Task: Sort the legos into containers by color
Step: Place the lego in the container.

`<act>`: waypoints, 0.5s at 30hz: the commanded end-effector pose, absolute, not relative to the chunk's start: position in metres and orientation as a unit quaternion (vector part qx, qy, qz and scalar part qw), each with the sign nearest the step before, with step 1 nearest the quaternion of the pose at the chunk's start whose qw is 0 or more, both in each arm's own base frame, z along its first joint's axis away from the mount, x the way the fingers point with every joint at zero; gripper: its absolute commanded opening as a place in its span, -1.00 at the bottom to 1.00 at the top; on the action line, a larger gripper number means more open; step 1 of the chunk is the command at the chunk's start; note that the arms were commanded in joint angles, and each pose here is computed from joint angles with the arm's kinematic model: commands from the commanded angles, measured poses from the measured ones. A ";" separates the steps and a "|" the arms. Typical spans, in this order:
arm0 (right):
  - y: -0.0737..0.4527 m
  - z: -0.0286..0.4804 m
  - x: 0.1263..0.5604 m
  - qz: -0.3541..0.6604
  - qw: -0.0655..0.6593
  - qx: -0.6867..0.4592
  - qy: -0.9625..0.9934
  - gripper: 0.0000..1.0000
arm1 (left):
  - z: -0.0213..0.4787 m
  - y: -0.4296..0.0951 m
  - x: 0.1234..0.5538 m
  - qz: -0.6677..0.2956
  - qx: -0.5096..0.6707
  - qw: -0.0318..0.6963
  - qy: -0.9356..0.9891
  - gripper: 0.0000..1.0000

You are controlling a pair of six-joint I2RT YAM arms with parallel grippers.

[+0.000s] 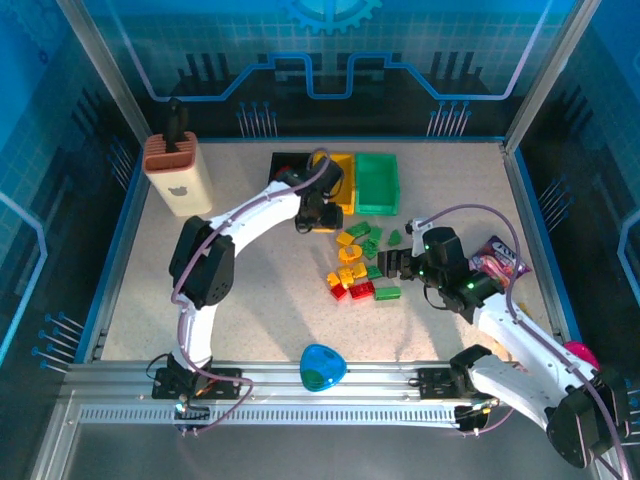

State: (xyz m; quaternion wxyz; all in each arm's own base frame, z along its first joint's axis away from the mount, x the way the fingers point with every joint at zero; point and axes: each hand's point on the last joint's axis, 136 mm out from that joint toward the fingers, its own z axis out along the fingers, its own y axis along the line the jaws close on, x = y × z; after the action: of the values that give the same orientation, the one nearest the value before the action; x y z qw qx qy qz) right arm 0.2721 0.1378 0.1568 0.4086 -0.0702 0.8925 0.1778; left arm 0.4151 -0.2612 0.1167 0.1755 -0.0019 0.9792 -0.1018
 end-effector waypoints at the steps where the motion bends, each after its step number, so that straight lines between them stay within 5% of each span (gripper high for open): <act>1: 0.132 0.157 0.269 0.179 0.406 -0.060 0.894 0.72 | 0.128 -0.253 0.440 -0.097 0.000 0.186 0.978 -0.05; 15: 0.128 0.168 0.261 0.176 0.410 -0.065 0.892 0.72 | 0.148 -0.265 0.530 -0.133 -0.011 0.260 0.956 -0.04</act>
State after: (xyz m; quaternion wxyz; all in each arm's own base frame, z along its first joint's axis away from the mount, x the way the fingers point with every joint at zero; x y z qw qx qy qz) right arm 0.2613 0.1319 0.1606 0.4064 -0.0695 0.8938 0.1764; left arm 0.5223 -0.2652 0.1390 0.2520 -0.0174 0.9594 -0.1254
